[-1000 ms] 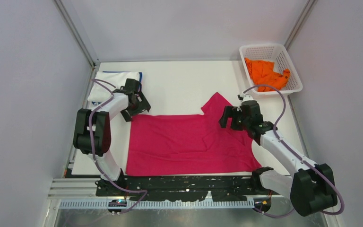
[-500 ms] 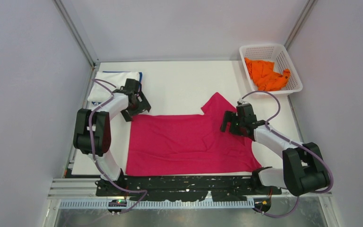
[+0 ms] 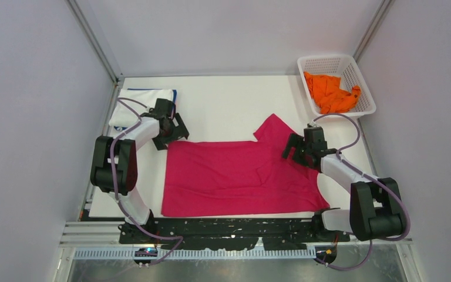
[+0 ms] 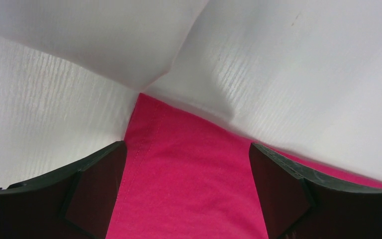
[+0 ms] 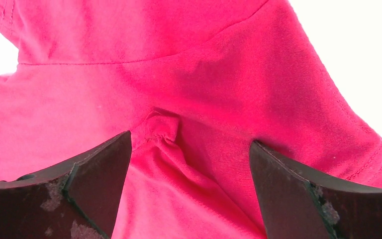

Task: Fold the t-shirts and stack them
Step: Grab the side of the flattened tshirt furthest away from the robot with both arms, then fold the other side of the tshirt into a rectangle

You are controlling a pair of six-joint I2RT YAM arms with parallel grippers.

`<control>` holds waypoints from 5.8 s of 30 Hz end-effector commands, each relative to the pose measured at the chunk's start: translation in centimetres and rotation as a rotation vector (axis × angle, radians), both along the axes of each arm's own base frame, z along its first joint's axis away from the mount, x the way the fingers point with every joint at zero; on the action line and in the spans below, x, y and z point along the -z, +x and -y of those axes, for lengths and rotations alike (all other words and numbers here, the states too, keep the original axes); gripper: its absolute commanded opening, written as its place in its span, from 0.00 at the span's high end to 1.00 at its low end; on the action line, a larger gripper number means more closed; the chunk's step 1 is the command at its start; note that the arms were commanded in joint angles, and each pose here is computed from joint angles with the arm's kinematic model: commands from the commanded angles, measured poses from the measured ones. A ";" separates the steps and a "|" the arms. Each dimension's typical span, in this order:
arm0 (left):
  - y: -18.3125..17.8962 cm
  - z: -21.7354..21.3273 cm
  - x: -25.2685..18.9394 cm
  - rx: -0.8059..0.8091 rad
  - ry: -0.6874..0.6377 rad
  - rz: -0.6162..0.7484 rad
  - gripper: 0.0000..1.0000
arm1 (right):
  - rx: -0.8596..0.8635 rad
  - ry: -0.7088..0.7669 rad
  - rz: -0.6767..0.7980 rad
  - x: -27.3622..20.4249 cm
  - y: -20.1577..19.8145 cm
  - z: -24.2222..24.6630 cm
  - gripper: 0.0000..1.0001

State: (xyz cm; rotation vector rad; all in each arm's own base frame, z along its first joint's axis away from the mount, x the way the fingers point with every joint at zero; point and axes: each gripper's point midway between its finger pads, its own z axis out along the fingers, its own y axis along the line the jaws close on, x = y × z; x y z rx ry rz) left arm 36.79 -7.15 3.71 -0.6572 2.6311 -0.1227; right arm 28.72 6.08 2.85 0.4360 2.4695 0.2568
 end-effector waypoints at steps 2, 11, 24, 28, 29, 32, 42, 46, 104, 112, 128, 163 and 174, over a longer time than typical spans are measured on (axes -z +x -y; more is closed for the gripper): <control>1.9 0.9 -1.6 0.017 -0.040 0.082 0.03 | 0.066 -0.059 -0.124 2.2 -2.3 2.8 0.05; 2.5 1.2 -0.9 -0.022 -0.038 0.061 0.04 | 0.063 -0.080 -0.102 0.8 -0.8 3.2 0.05; 2.9 2.6 1.8 -0.002 -0.080 -0.023 0.19 | 0.019 -0.068 -0.014 -1.6 -0.1 2.8 0.05; 2.4 2.5 1.5 -0.004 -0.061 -0.051 0.37 | 0.014 -0.070 0.001 -2.1 -0.1 2.8 0.05; 2.2 2.6 1.4 -0.001 -0.050 -0.065 0.41 | 0.016 -0.073 0.010 -2.4 0.0 2.9 0.05; 1.2 2.5 1.2 0.021 0.016 -0.104 0.48 | 0.021 -0.084 0.027 -2.9 0.1 3.1 0.05; 1.2 2.1 0.1 0.016 0.075 -0.053 1.00 | 0.010 -0.084 0.082 -5.0 1.3 3.0 0.05; 1.7 1.5 -1.9 0.003 0.087 0.055 1.00 | -0.001 -0.077 0.113 -6.2 2.6 2.7 0.05; -1.1 1.6 -6.2 0.058 0.031 0.267 1.00 | -0.259 -0.347 0.186 -9.7 19.3 -4.4 0.95; -3.0 1.4 -5.7 0.047 0.028 0.275 1.00 | -0.271 -0.330 0.186 -10.1 12.2 -4.5 0.95; -7.0 0.5 -5.6 0.069 0.041 0.377 1.00 | -0.276 -0.337 0.196 -11.9 -1.1 -3.0 0.95; -15.3 -4.6 -3.2 -0.156 0.093 0.377 0.35 | -0.482 0.014 -0.164 -6.4 -18.9 -5.5 0.45; -11.6 3.2 -10.8 0.089 -0.260 0.609 0.00 | -0.362 0.140 0.223 -11.4 -12.4 -8.2 0.05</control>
